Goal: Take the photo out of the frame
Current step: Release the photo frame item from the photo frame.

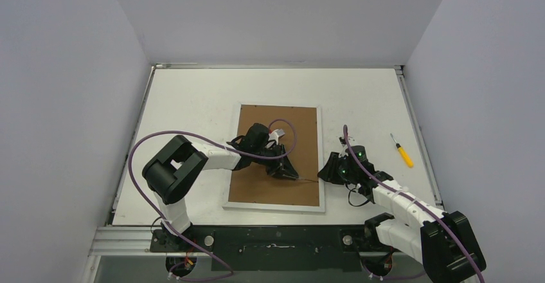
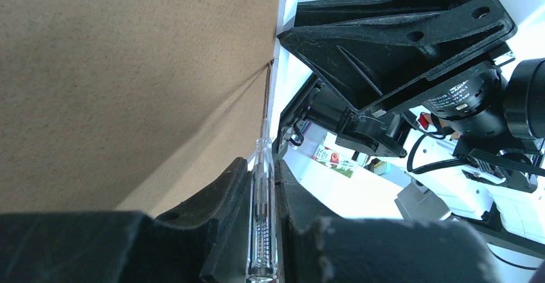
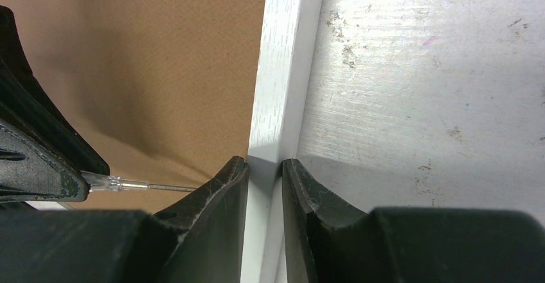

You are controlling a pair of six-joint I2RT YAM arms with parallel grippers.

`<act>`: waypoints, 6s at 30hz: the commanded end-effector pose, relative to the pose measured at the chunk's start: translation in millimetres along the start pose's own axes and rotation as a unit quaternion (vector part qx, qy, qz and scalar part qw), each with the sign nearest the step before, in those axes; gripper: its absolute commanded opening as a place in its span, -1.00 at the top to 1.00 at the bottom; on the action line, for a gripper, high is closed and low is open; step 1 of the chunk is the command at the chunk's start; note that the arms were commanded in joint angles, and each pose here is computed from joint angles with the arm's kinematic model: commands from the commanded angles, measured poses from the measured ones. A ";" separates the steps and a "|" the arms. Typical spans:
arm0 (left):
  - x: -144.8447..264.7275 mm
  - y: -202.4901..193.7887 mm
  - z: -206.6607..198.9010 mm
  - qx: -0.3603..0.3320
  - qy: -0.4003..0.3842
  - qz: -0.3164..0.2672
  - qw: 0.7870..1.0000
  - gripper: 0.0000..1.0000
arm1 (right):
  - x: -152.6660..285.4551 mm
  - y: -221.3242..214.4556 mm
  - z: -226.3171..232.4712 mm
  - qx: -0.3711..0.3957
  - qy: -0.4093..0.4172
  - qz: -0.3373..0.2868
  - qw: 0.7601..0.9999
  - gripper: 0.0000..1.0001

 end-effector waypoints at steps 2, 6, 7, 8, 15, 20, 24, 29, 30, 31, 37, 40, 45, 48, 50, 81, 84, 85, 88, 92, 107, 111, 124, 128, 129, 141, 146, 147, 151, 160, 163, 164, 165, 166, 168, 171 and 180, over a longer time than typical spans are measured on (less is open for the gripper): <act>-1.9 3.8 -11.2 -0.016 -0.021 -0.004 1.000 1.00 | -2.5 10.4 7.7 0.011 0.021 -0.023 0.999 0.57; -3.2 4.7 -11.1 -0.014 -0.024 -0.004 1.000 1.00 | -2.2 10.0 7.8 0.012 0.022 -0.022 0.999 0.57; -3.4 4.8 -11.7 -0.014 -0.025 -0.004 1.000 1.00 | -2.2 9.9 7.6 0.011 0.022 -0.022 0.999 0.57; -3.6 4.9 -12.1 -0.014 -0.026 -0.004 1.000 1.00 | -2.0 9.5 7.5 0.011 0.022 -0.021 0.999 0.57; -6.3 4.8 -11.7 -0.009 -0.031 -0.003 0.999 1.00 | -2.4 8.5 8.3 0.012 0.027 -0.017 0.999 0.61; -9.6 3.3 -13.5 -0.006 -0.039 -0.001 0.999 1.00 | -1.7 6.9 9.4 0.010 0.033 -0.014 0.999 0.66; -12.8 2.0 -14.2 -0.003 -0.045 -0.001 0.999 1.00 | -1.4 4.2 9.4 0.003 0.039 -0.012 0.999 0.68; -18.9 -0.6 -16.3 0.005 -0.059 0.000 0.998 1.00 | -1.6 0.6 11.0 -0.010 0.052 -0.013 0.999 0.71; -19.9 -0.9 -16.3 0.006 -0.061 0.000 0.998 1.00 | -1.8 -0.6 11.2 -0.012 0.053 -0.012 0.998 0.71; -20.9 -1.4 -16.3 0.008 -0.063 0.000 0.998 1.00 | -1.5 -0.7 11.6 -0.012 0.054 -0.014 0.998 0.72; -24.1 -3.4 -16.6 0.012 -0.069 0.000 0.998 1.00 | -1.8 -2.5 14.0 -0.011 0.057 -0.013 0.998 0.74; -24.3 -2.3 -17.8 0.012 -0.070 -0.002 0.997 1.00 | -2.5 -4.0 16.6 -0.010 0.059 -0.010 0.998 0.75; -23.5 -1.3 -23.3 0.009 -0.073 -0.002 0.997 1.00 | -3.2 -6.4 21.2 -0.005 0.061 -0.008 0.998 0.76; -20.7 -0.3 -28.3 0.004 -0.071 -0.003 0.997 1.00 | -2.2 -6.7 25.3 -0.001 0.063 -0.009 0.998 0.77; -19.2 0.7 -31.4 0.000 -0.067 -0.003 0.998 1.00 | -0.9 -6.1 29.3 0.006 0.062 -0.013 0.998 0.77; -22.0 19.8 -93.7 -0.042 -0.055 0.012 0.998 1.00 | 2.5 -10.3 41.9 0.025 0.075 -0.020 0.997 0.78; -23.2 21.8 -100.1 -0.045 -0.059 0.010 0.997 1.00 | 2.3 -11.0 41.6 0.025 0.076 -0.019 0.997 0.78; -23.5 22.6 -102.6 -0.047 -0.060 0.009 0.997 1.00 | 2.3 -11.1 41.7 0.025 0.076 -0.019 0.997 0.78; -25.0 24.3 -111.7 -0.052 -0.065 0.009 0.996 1.00 | 2.2 -11.2 41.8 0.025 0.077 -0.019 0.997 0.79; -29.5 25.8 -125.2 -0.060 -0.073 0.012 0.995 1.00 | 2.0 -11.8 41.5 0.025 0.077 -0.018 0.997 0.79; -23.2 21.7 -118.3 -0.067 -0.058 0.020 0.996 1.00 | 11.9 2.0 43.8 0.034 0.054 -0.043 0.997 0.71; -1.7 11.4 -99.5 -0.081 0.001 0.031 0.996 1.00 | 16.1 11.1 44.3 0.038 0.047 -0.053 0.997 0.62; 61.4 8.6 -71.3 -0.085 0.220 -0.073 0.969 1.00 | 16.1 31.6 38.3 0.015 0.078 -0.068 0.995 0.18; 81.2 14.1 -68.5 -0.083 0.275 -0.128 0.949 1.00 | 7.9 28.7 38.4 0.005 0.101 -0.060 0.993 0.15; 88.1 14.3 -66.3 -0.084 0.290 -0.142 0.943 1.00 | 3.6 27.3 36.3 0.002 0.097 -0.052 0.994 0.15; 189.2 11.1 -32.0 -0.044 0.347 -0.305 0.886 1.00 | -27.5 28.3 33.3 -0.011 0.065 -0.036 0.997 0.11; 232.0 5.1 -29.3 -0.023 0.412 -0.348 0.842 1.00 | -41.4 19.2 58.4 0.001 0.082 -0.029 0.996 0.25; 235.4 3.6 -27.0 -0.019 0.408 -0.347 0.844 1.00 | -44.5 17.2 64.2 0.004 0.085 -0.027 0.996 0.27; 242.9 2.6 -12.5 -0.014 0.351 -0.347 0.869 1.00 | -56.2 11.4 83.5 0.002 0.111 -0.021 0.994 0.31; 244.0 -4.7 -13.5 -0.089 0.273 -0.329 0.899 1.00 | -71.1 23.7 102.3 0.003 0.127 -0.022 0.992 -0.02; 237.5 -1.8 -16.7 -0.097 0.255 -0.307 0.912 1.00 | -68.0 36.1 93.9 -0.001 0.123 -0.032 0.992 -0.20; 235.5 -1.0 -17.7 -0.096 0.249 -0.304 0.914 1.00 | -66.7 39.7 91.0 -0.002 0.123 -0.034 0.992 -0.21; 233.7 0.1 -18.7 -0.094 0.244 -0.306 0.915 1.00 | -65.7 43.5 87.3 -0.002 0.122 -0.036 0.992 -0.22; 230.7 1.1 -20.9 -0.092 0.236 -0.307 0.917 1.00 | -64.6 46.8 84.9 0.002 0.122 -0.037 0.992 -0.22; 220.1 2.9 -26.3 -0.091 0.214 -0.301 0.925 1.00 | -62.6 51.1 81.6 0.008 0.127 -0.036 0.991 -0.21; 191.5 1.2 -37.3 -0.106 0.180 -0.255 0.944 1.00 | -61.9 50.9 78.5 0.021 0.141 -0.026 0.989 -0.10; 136.6 5.4 -37.7 -0.138 0.140 -0.111 0.974 1.00 | -70.3 51.2 74.5 0.020 0.212 -0.003 0.977 0.06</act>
Point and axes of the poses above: each gripper's point midway between its finger pads, its own x axis back along the fingers, its own z axis along the line the jaws close on, y = z × x, the point moved 6 cm from there along x, back along the fingers, and after that the axes turned 13 degrees about -x, right-handed, at the moved point
